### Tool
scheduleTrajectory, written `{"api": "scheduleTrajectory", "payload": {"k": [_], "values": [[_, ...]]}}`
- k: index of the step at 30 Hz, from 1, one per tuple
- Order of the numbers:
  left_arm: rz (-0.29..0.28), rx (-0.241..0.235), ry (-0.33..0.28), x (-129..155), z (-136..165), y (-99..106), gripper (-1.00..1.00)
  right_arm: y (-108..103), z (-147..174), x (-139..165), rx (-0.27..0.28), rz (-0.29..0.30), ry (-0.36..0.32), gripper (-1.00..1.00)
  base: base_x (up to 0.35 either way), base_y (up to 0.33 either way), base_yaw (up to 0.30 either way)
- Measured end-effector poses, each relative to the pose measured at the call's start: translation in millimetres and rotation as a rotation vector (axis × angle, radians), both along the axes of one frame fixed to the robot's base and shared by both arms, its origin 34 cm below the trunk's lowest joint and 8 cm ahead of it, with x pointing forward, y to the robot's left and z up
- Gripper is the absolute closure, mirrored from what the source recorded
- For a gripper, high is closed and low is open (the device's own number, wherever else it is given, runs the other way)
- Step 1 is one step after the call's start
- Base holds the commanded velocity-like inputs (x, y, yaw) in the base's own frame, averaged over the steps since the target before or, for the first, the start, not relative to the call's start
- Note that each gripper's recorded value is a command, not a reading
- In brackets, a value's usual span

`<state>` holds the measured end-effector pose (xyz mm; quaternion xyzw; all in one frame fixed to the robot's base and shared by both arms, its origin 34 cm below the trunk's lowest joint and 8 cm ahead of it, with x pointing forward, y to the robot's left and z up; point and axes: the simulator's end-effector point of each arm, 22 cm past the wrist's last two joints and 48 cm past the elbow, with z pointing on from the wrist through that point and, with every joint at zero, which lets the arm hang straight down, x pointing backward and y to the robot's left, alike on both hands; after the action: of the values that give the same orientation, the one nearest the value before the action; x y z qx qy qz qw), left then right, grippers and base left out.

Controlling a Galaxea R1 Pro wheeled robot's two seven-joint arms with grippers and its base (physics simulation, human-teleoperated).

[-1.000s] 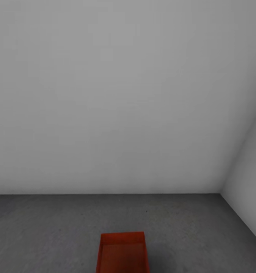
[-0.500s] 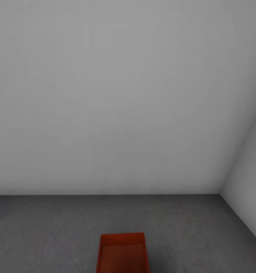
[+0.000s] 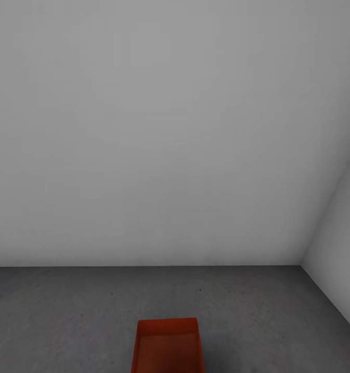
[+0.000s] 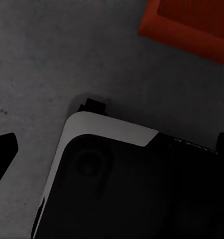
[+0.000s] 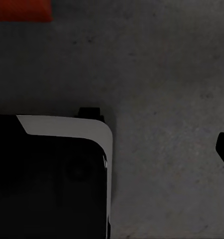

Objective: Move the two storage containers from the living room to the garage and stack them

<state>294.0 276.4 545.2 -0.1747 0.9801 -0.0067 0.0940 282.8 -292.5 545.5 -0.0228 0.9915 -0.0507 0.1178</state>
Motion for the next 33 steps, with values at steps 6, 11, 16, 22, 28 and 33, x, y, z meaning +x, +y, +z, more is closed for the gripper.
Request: {"api": "scheduleTrajectory", "payload": {"k": [6, 11, 16, 22, 28, 33], "values": [[-0.001, 0.0, -0.005, 1.8, 0.8, 0.0, -1.0, 1.6, 0.4, 0.8, 0.001, -0.001, 0.0, -1.0, 0.0, 0.0, 0.0], [-0.001, -0.001, -0.012, 4.4, 1.9, -0.6, -1.0, 2.6, 1.3, 3.1, 0.002, -0.003, -0.006, -1.0, 0.0, 0.0, 0.0], [0.0, 0.001, -0.02, 7.3, 3.2, 0.6, -1.0, 3.1, 2.4, 5.8, 0.003, -0.003, -0.013, -1.0, 0.0, 0.0, 0.0], [0.001, 0.003, -0.03, 11.0, 4.8, 2.2, -1.0, 3.3, 3.9, 9.3, 0.004, -0.003, -0.023, -1.0, 0.0, 0.0, 0.0], [0.0, 0.001, -0.039, 14.4, 6.4, 0.6, -1.0, 3.5, 5.3, 12.7, 0.005, -0.003, -0.032, -1.0, 0.0, 0.0, 0.0], [0.001, 0.001, -0.043, 15.7, 6.9, 0.9, -1.0, 2.3, 5.9, 14.0, 0.001, -0.004, -0.035, -1.0, 0.0, 0.0, 0.0]]}}
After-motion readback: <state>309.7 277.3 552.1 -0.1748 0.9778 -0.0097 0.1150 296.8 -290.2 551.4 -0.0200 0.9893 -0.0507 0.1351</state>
